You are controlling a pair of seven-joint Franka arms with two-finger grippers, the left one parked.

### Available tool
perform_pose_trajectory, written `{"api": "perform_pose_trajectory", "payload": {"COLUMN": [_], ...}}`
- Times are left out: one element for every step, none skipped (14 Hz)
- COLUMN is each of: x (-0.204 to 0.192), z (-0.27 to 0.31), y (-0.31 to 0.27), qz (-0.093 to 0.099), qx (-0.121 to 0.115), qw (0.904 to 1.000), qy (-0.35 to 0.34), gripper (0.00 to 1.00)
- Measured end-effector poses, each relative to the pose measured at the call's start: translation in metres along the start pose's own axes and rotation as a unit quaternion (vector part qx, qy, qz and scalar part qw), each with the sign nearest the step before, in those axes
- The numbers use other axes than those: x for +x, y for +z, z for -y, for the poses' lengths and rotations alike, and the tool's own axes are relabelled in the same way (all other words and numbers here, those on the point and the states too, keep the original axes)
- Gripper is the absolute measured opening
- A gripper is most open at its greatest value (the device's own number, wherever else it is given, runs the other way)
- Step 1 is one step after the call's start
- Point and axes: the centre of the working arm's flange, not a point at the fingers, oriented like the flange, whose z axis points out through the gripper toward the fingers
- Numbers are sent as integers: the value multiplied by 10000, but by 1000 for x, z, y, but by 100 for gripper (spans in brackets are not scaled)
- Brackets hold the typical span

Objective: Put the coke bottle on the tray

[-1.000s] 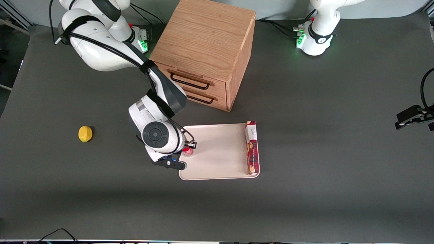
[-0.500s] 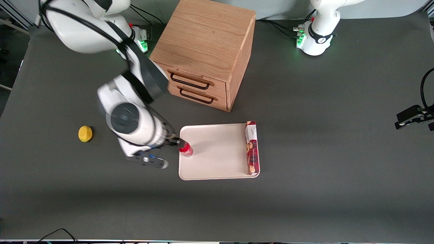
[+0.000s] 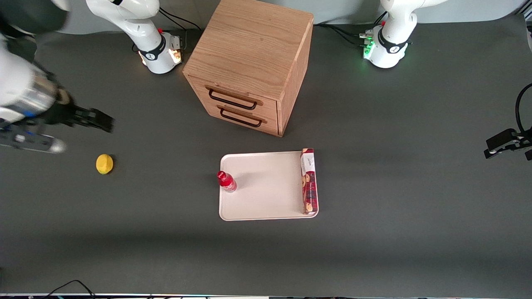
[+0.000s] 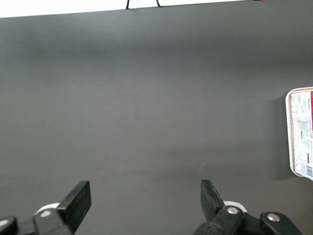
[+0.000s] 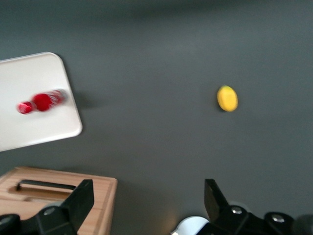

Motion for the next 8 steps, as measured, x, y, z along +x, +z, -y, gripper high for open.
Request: {"api": "perform_pose_trajectory", "payload": {"x": [-2,-6,-11,-18,-27,-35,-39,-41], "z": [-32,-57,-74,-82,-82,-78,-74,-72], "y": [8,23,42,62,79,89,90,86], "qz": [8,-14,-48,-49,-9,-2,-34,-103], "qx": [70,112,126,118,97,79,76,91], "qw": [10000,9999,9998,9997,9998,9999,9999,9999], "qy": [40,96,153,192,185,143,113,96], "gripper": [100,100,100,100,100,100,100,100]}}
